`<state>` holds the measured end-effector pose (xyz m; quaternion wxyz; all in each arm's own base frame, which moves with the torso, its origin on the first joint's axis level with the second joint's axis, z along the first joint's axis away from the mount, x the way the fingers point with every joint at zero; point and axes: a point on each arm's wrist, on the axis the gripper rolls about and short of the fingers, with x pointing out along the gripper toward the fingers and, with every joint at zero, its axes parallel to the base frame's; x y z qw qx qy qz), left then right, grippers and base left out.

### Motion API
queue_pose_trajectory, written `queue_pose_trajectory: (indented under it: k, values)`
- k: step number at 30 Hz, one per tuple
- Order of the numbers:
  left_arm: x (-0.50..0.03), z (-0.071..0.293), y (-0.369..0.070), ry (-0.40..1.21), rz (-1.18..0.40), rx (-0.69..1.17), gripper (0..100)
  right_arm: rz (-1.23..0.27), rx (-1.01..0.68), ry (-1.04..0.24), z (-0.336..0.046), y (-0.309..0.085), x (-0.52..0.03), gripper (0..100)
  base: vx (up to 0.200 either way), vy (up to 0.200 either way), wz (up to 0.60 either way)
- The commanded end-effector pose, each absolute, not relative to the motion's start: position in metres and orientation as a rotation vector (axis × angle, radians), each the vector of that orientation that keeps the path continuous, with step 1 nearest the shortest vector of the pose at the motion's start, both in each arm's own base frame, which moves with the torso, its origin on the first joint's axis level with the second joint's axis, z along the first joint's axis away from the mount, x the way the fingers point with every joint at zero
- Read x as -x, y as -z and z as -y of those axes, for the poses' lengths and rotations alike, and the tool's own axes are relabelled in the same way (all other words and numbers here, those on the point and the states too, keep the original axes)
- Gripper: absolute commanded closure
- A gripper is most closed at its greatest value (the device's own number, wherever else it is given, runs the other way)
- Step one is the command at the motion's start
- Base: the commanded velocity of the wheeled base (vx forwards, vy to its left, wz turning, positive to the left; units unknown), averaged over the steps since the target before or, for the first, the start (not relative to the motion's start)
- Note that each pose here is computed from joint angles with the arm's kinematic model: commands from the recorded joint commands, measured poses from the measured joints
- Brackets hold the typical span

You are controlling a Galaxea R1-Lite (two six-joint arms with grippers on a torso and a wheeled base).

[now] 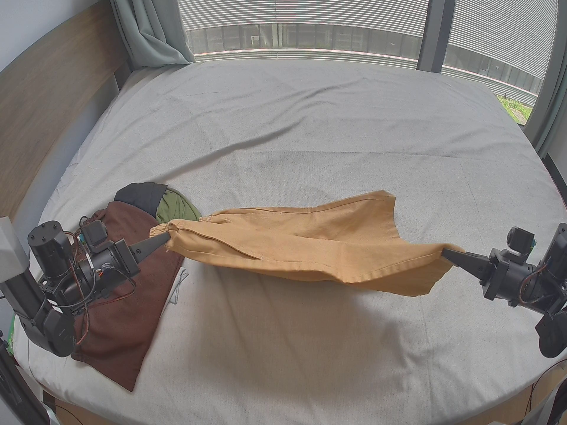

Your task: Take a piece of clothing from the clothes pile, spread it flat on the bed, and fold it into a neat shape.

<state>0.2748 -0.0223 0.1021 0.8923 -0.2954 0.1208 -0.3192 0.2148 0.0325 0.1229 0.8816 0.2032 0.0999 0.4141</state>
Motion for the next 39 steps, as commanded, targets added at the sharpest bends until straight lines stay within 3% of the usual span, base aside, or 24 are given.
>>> queue_pose_trajectory:
  k: [1, 39]
  values:
    - [-0.279, 0.027, -0.089, 0.647, -0.292, 0.622, 100, -0.232, -0.436, -0.858, -0.034, -0.116, -0.227, 100, 0.0, 0.0, 0.0]
    - [-0.324, 0.028, -0.068, 0.487, -0.236, 0.629, 100, -0.12, -0.467, -0.828, -0.023, -0.115, -0.335, 100, 0.0, 0.0, 0.0]
